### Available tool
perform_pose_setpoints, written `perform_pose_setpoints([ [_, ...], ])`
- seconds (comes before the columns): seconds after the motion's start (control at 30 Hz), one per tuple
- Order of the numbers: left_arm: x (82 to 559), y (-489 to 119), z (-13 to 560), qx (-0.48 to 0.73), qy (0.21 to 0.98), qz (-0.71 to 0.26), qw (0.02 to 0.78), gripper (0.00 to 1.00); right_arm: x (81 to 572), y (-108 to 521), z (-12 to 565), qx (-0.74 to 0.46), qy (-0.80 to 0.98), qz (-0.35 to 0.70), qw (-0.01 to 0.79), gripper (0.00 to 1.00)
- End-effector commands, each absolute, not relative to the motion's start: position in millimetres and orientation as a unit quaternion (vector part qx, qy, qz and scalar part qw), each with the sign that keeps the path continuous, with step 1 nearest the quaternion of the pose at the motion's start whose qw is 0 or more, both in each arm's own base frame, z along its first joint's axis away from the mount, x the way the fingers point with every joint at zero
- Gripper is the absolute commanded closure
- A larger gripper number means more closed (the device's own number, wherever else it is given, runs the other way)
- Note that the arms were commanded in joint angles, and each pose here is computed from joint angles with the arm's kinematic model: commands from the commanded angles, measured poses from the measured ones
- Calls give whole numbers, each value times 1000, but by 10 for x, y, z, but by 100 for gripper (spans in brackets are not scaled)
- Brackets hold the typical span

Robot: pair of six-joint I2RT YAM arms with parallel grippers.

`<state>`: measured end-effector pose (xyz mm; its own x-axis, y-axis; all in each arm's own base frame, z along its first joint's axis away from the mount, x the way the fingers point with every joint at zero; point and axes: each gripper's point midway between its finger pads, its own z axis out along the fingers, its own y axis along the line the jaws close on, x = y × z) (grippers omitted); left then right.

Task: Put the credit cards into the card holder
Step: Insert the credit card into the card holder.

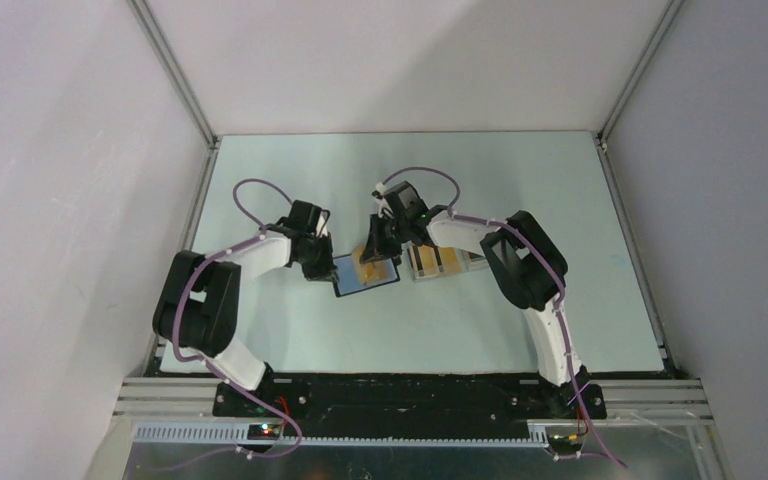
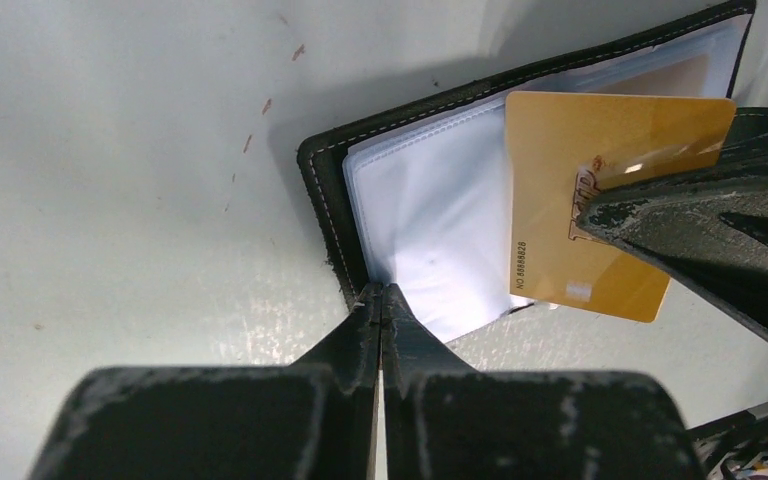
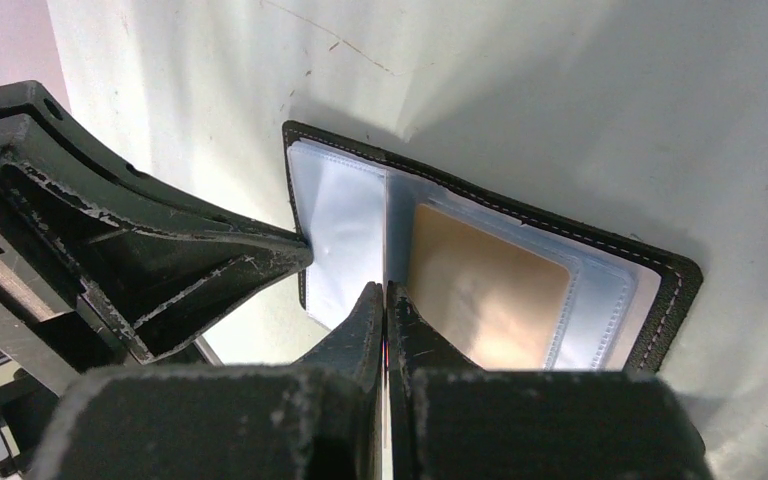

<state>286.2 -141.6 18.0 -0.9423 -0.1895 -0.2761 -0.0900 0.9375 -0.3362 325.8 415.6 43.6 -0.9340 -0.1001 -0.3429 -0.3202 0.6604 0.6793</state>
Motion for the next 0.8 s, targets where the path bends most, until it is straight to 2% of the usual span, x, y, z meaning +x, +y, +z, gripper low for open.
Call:
perform_pose_setpoints([
  [0.0,2784,-1254,164,-65,978,-129,151,100,3195,4293,462,-129,897,401,130,100],
  [0.4,2823,-1273,185,-65,977,-133,153,100,3137,4002,147,-147,931,312,116,100],
  [0.77,2861,-1327,231,-46,976,-146,153,100,3086,4050,181,-123,914,383,61,100],
])
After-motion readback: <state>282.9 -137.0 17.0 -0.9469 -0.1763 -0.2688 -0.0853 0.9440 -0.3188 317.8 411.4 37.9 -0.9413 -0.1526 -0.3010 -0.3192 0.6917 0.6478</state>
